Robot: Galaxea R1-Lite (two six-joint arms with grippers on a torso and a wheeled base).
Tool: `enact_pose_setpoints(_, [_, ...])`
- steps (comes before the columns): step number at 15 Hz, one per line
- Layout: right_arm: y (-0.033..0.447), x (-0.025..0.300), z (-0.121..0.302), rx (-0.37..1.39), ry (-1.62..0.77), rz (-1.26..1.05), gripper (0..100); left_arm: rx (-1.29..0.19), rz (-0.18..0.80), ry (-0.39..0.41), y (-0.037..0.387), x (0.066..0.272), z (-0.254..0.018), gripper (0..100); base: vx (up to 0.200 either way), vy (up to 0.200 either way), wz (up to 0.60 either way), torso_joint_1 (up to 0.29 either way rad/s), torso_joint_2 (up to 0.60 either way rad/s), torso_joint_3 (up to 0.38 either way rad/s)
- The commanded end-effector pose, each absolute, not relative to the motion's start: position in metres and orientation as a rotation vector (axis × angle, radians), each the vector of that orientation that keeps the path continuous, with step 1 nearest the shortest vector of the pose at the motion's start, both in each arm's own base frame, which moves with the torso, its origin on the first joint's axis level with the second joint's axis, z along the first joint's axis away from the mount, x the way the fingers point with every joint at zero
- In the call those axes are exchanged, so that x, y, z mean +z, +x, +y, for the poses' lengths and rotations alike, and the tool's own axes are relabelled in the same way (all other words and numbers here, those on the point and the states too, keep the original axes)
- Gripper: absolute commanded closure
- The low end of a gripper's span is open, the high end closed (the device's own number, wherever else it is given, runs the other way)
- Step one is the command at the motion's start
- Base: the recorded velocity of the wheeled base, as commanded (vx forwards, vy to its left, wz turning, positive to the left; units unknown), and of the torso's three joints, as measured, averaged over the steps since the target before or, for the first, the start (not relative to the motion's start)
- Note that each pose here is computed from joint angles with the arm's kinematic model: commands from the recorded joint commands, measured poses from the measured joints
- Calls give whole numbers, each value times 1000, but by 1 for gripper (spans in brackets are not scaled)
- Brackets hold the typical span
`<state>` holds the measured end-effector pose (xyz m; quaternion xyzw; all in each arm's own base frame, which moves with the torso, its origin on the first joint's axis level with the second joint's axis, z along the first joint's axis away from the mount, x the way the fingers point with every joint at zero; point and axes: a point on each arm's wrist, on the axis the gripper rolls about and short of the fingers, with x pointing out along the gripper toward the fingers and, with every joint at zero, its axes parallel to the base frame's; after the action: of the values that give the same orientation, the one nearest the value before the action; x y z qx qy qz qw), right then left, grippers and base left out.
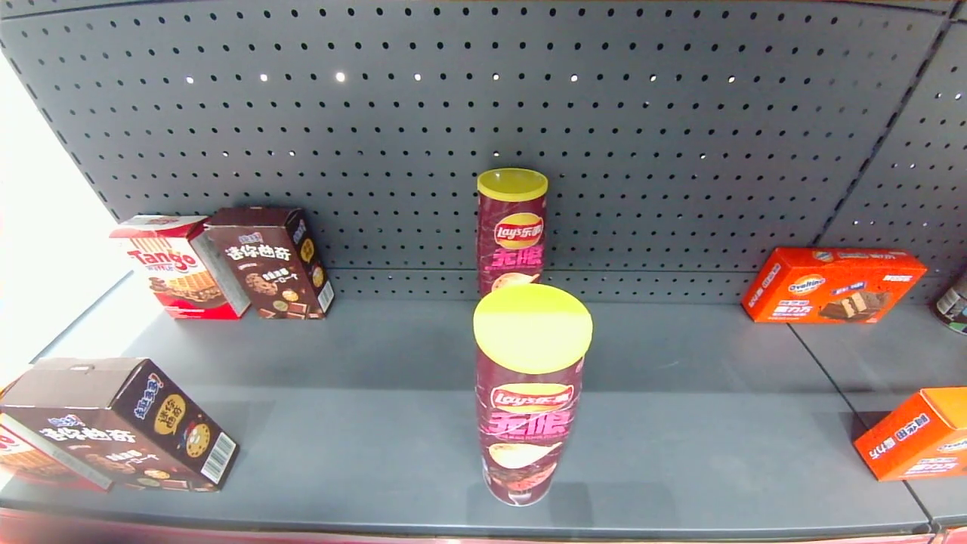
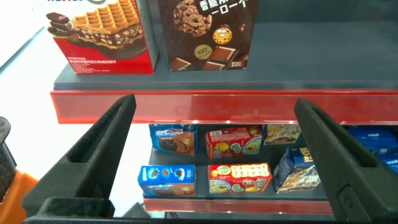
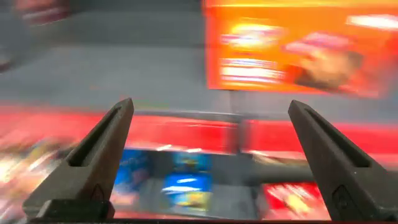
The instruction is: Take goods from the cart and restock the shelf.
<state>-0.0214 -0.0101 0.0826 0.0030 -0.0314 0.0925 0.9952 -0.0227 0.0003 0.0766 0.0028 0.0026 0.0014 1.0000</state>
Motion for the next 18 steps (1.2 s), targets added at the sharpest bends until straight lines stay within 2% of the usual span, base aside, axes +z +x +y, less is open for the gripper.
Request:
enact_pose_setpoints(1, [-24, 82, -6, 408, -67, -45, 0, 3, 6, 6, -23, 77, 0, 0, 0, 0, 0, 0, 0, 0])
enact_pose_setpoints(3, [-23, 81, -10, 184, 26, -11, 0, 3, 6, 5, -23, 77, 0, 0, 0, 0, 0, 0, 0, 0])
enact_pose_setpoints(4, [-22, 80, -11, 144, 45, -10, 0, 3, 6, 5, -23, 77, 0, 0, 0, 0, 0, 0, 0, 0])
enact_pose_setpoints(7, [-22, 76, -8, 285, -30, -6, 0, 3, 6, 5, -23, 77, 0, 0, 0, 0, 0, 0, 0, 0])
enact_pose_setpoints(17, [-21, 76, -8, 275, -1, -2, 0, 3, 6, 5, -23, 77, 0, 0, 0, 0, 0, 0, 0, 0])
enact_pose_setpoints(18, [-11, 79, -4, 191, -21, 151, 0, 3, 6, 5, -23, 77, 0, 0, 0, 0, 0, 0, 0, 0])
